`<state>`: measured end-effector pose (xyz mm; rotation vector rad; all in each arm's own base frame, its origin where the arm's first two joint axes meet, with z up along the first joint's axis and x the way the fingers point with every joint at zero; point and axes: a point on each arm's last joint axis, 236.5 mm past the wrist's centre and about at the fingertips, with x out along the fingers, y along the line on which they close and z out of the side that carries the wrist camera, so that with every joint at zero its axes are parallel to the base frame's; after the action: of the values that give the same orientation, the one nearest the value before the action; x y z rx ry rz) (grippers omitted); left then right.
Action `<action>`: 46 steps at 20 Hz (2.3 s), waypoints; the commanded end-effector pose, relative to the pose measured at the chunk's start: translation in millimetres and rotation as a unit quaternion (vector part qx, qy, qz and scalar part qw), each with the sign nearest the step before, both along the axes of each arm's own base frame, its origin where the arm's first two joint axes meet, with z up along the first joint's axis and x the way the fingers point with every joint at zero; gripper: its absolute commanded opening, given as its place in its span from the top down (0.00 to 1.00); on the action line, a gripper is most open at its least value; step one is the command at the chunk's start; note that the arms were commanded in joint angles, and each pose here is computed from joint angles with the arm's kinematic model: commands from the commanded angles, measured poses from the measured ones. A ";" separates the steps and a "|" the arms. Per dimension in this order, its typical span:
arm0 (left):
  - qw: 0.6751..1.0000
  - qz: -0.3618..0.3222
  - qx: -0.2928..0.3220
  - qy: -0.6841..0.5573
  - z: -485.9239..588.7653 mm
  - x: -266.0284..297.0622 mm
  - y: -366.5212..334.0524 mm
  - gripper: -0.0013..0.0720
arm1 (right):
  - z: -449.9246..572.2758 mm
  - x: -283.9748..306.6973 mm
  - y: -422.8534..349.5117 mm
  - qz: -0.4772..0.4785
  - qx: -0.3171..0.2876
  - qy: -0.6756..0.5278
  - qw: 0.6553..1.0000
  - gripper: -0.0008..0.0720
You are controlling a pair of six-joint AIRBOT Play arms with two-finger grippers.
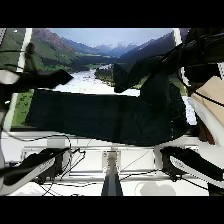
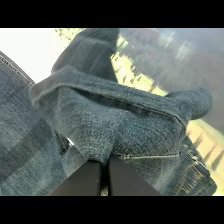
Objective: Fold the clothes and pants, and hang the long-sleeved shirts on hangers.
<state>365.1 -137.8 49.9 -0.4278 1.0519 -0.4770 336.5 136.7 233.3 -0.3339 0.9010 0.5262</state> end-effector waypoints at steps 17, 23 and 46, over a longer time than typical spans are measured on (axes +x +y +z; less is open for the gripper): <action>0.978 -0.187 -0.009 0.095 -151.5 26.1 -217.6 0.19 | -4.8 1.6 -4.0 -0.007 -0.010 0.007 1.000 0.94; 0.971 -0.231 0.002 0.067 -151.3 14.2 -232.1 0.27 | -4.2 2.5 -3.8 -0.007 -0.009 0.005 1.000 0.94; 0.970 -0.100 0.078 -0.205 45.1 142.9 -92.9 0.95 | 6.1 60.7 -47.1 -0.084 -0.015 -0.070 0.994 0.94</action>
<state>497.4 -290.8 42.3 -0.1418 0.8099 -0.6993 371.4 112.2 237.3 -0.3348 0.8359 0.4102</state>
